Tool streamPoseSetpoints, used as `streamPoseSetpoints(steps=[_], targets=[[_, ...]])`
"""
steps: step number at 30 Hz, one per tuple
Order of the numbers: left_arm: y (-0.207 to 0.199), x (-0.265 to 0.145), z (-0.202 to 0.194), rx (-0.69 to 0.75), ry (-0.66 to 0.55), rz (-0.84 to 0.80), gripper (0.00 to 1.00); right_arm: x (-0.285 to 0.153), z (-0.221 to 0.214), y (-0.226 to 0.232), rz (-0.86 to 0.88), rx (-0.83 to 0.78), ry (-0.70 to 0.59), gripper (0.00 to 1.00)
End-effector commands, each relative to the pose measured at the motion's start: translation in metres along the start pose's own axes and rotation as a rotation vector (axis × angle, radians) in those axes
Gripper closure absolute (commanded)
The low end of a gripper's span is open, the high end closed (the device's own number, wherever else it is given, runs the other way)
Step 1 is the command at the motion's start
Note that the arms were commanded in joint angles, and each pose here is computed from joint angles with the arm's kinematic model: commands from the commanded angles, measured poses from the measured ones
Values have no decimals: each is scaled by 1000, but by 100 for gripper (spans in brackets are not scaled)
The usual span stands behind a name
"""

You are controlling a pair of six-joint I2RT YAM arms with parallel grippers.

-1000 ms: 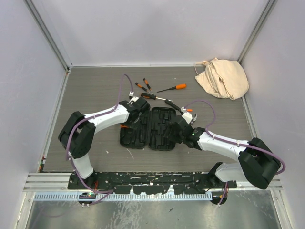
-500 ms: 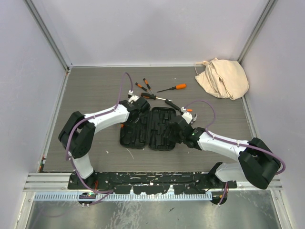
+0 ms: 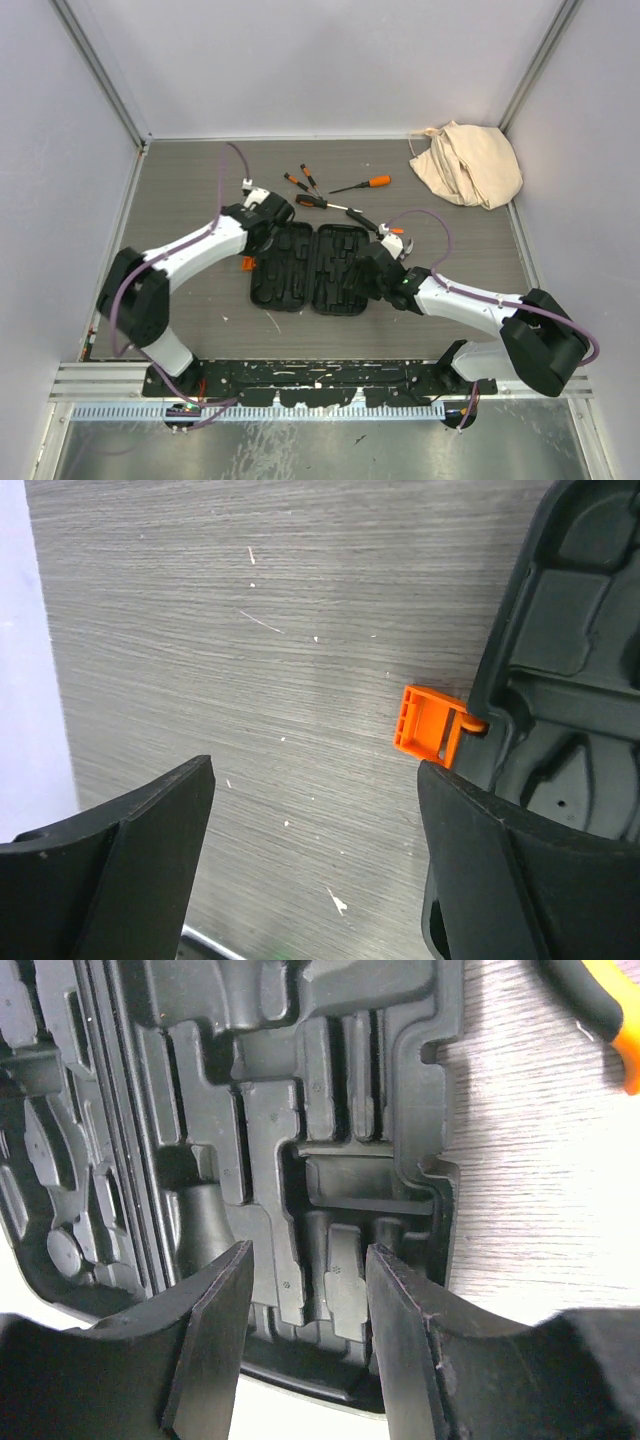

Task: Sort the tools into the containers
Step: Adjust the storage box at the center of the board.

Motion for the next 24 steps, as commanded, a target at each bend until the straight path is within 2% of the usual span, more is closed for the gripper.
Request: streamPoseSetpoints(steps=[1, 7, 13, 17, 24], targets=[[15, -29, 17, -169, -73, -198, 15, -13, 21, 17, 121, -76, -98, 46], [13, -38, 12, -223, -32, -451, 14, -36, 45, 24, 154, -210, -204, 45], [-5, -41, 0, -185, 46, -658, 18, -47, 62, -4, -85, -220, -231, 45], [-16, -36, -7, -170, 87, -695, 24, -53, 71, -31, -195, -142, -242, 45], [-39, -25, -12, -126, 131, -674, 29, -54, 71, -51, -199, -102, -218, 45]])
Point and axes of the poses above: each gripper's point midway between its finger pads, its own x axis out along the fingers, its own y axis along the line the jaws close on, z = x × y, the point moved 9 cm from there along -x, back along the fingers, and after that the axes turned 15 degrees about -x, right-handed, at the moved point
